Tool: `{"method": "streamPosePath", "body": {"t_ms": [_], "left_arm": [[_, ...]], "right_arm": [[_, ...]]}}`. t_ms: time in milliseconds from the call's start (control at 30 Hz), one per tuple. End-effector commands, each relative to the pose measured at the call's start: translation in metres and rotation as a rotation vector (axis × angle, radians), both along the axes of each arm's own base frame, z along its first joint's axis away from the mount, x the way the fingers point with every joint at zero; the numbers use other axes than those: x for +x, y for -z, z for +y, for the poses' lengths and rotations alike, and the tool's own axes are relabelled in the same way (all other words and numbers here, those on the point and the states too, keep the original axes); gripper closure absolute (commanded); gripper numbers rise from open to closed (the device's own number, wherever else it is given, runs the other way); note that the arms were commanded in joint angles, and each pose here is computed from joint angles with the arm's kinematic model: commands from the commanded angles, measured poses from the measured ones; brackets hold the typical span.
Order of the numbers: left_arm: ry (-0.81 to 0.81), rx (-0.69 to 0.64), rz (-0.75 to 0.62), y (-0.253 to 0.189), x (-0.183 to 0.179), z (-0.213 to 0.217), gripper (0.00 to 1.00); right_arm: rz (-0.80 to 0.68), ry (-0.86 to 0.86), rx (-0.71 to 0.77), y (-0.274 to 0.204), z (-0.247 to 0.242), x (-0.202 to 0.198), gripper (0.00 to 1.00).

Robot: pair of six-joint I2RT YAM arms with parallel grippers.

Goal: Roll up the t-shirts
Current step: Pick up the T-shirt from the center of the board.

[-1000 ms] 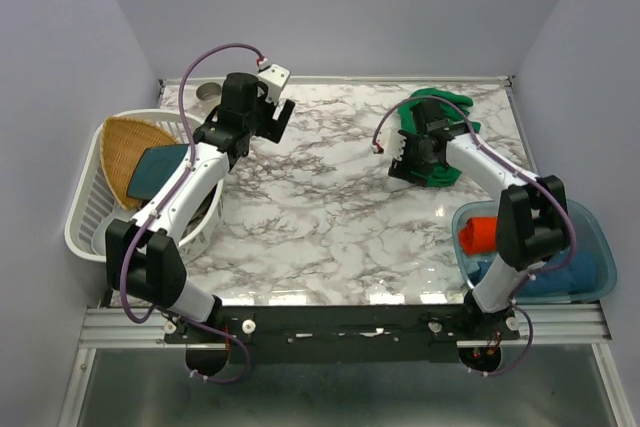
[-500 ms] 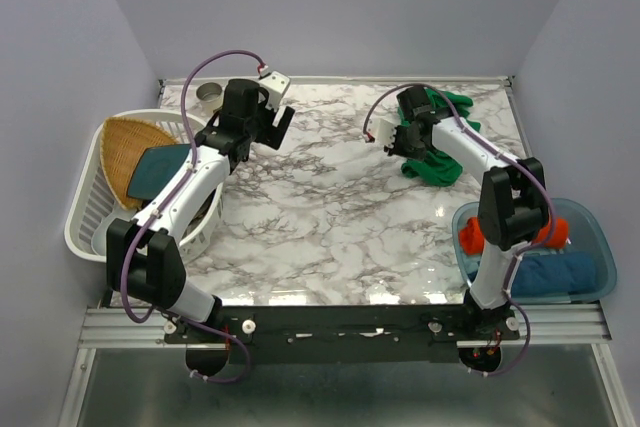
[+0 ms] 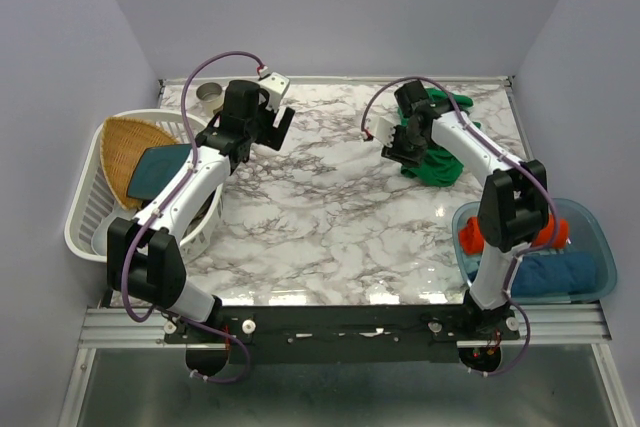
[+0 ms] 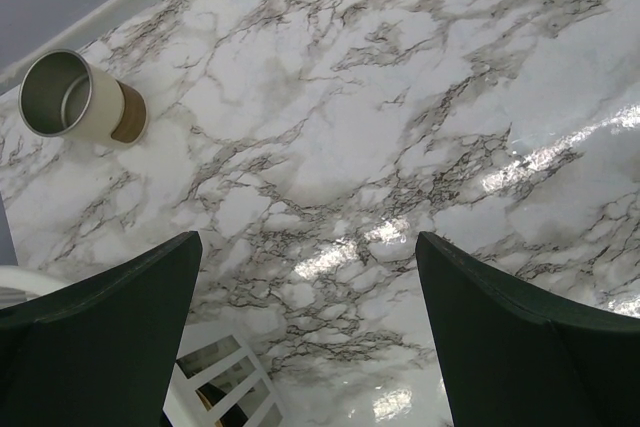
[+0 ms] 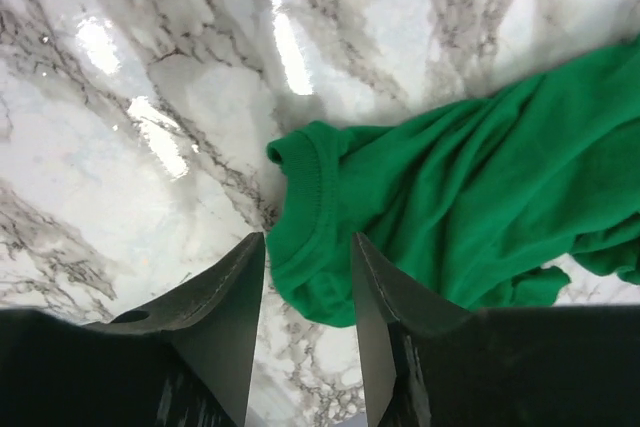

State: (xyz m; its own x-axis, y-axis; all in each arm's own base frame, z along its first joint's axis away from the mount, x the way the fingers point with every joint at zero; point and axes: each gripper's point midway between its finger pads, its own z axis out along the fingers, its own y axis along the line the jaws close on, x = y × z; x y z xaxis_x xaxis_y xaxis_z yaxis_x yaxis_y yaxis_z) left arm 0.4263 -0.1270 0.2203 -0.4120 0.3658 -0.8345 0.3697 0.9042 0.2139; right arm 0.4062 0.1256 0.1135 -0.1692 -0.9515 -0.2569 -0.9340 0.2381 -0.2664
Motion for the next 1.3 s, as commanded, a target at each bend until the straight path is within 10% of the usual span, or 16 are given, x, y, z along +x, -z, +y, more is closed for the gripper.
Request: {"method": "streamPosePath", "body": {"t_ms": [0, 567, 867, 1100, 1267], "left_arm": [[0.019, -0.044, -0.022, -0.012, 0.004, -0.008, 0.02], [0.012, -0.037, -0.024, -0.013, -0.001, -0.004, 0.02], [0.015, -0.046, -0.018, -0.01, 0.001, -0.007, 0.02], [0.017, -0.054, -0.011, -0.007, 0.005, -0.009, 0.02], [0.015, -0.06, -0.01, -0.008, 0.008, -0.011, 0.02]], "right_arm": [[0.107, -0.003, -0.108, 0.038, -0.014, -0.021, 0.52], [0.042, 0.002, -0.268, 0.064, -0.035, 0.008, 0.64], [0.035, 0.048, -0.196, 0.06, -0.024, 0.009, 0.95], [0.026, 0.112, -0.15, 0.05, -0.018, 0.013, 0.54], [0.079, 0.13, -0.184, 0.07, -0.022, 0.009, 0.53]]}}
